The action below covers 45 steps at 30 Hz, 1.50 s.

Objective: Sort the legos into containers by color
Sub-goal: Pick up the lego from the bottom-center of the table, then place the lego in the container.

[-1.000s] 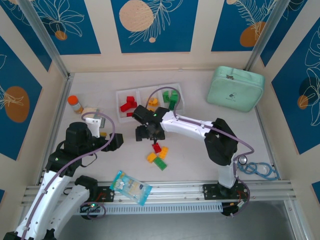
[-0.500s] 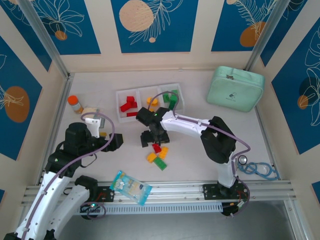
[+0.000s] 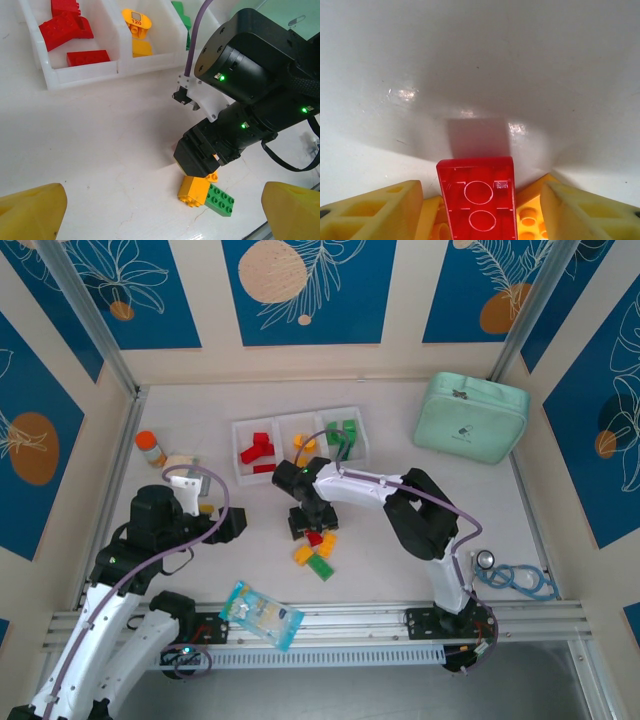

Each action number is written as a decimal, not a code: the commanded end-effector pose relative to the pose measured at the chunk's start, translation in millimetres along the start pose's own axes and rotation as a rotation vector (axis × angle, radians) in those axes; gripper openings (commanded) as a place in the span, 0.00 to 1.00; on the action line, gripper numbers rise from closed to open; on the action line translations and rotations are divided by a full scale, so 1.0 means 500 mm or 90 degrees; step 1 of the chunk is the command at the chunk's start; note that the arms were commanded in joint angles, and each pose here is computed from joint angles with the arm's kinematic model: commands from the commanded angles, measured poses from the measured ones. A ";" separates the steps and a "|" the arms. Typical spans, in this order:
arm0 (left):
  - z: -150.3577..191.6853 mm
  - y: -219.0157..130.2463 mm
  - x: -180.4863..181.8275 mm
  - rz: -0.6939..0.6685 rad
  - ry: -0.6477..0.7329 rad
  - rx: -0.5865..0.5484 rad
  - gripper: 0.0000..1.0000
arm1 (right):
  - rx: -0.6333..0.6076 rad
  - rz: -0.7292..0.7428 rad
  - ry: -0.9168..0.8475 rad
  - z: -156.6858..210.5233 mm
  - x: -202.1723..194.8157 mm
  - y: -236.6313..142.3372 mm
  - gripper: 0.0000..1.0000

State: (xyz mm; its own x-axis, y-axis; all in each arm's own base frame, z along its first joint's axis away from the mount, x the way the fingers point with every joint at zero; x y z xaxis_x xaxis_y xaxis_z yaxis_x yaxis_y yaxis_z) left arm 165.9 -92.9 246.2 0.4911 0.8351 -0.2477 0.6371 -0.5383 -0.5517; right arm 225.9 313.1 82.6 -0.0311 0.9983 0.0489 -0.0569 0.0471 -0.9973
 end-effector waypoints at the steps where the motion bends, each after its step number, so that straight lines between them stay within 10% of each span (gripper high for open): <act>1: -0.001 0.000 -0.001 0.010 0.007 -0.006 0.99 | 0.006 0.023 -0.012 0.004 0.004 0.005 0.61; 24: -0.003 -0.003 -0.003 0.012 0.009 -0.012 0.99 | -0.045 0.061 -0.017 -0.008 0.010 -0.023 0.25; 45: -0.005 -0.012 -0.006 0.013 0.015 -0.027 0.99 | -0.183 -0.360 0.070 -0.251 0.194 -0.213 0.05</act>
State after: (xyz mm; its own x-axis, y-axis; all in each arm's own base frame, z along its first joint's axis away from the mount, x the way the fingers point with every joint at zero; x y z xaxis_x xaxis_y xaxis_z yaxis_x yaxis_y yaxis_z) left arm 162.0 -92.7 250.8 0.5027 0.8288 -0.2458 0.6468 -0.5492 -0.5292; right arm 347.0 387.3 197.1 0.0300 0.8478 0.5294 0.2717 0.5028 -0.8206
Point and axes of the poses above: each hand's point on the last joint's axis, 136 mm out from that joint toward the fingers, its own y axis out along the fingers, its own x axis along the line the jaws close on, z = x × y, the point moved 5 cm from there along -y, back along the fingers, and after that the axes turned 15 degrees about y, right-handed, at the moved point
